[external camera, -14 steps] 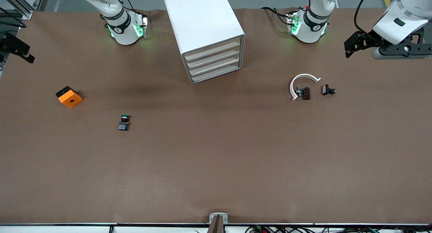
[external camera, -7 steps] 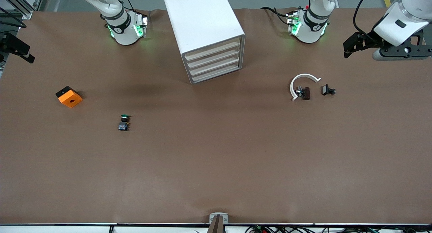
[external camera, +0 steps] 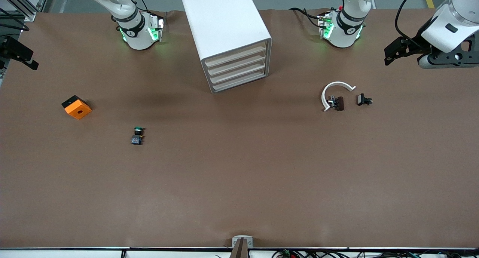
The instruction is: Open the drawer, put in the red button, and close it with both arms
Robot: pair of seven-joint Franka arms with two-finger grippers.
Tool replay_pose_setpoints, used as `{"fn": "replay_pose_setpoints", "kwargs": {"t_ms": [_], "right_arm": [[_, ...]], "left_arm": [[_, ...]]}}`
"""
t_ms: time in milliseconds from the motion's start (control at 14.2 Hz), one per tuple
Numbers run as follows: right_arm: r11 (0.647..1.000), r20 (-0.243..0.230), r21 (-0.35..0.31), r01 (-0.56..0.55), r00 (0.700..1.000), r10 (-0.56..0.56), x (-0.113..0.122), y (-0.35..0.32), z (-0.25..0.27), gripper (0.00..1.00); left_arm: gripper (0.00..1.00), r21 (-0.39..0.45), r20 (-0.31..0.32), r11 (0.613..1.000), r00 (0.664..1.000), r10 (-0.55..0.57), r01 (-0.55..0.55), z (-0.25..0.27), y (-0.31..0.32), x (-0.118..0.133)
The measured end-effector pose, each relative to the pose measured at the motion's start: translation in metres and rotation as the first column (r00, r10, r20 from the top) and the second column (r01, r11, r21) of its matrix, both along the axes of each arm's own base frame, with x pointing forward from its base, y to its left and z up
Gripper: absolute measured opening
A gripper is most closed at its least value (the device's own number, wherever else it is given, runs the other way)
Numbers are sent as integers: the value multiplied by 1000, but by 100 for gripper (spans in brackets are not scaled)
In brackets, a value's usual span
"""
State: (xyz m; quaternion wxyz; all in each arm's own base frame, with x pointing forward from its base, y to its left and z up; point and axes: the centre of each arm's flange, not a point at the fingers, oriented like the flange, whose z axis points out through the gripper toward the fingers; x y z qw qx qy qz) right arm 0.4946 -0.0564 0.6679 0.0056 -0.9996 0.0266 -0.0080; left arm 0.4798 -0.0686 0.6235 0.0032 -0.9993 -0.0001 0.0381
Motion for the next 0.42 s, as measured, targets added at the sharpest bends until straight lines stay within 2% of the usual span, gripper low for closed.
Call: {"fn": "replay_pose_setpoints", "kwargs": {"t_ms": [423], "right_arm": [[1000, 0, 0, 0, 1000, 0, 0, 0, 0, 100]], "left_arm": [[100, -1, 4, 1000, 1000, 0, 0, 2, 0, 0]]}}
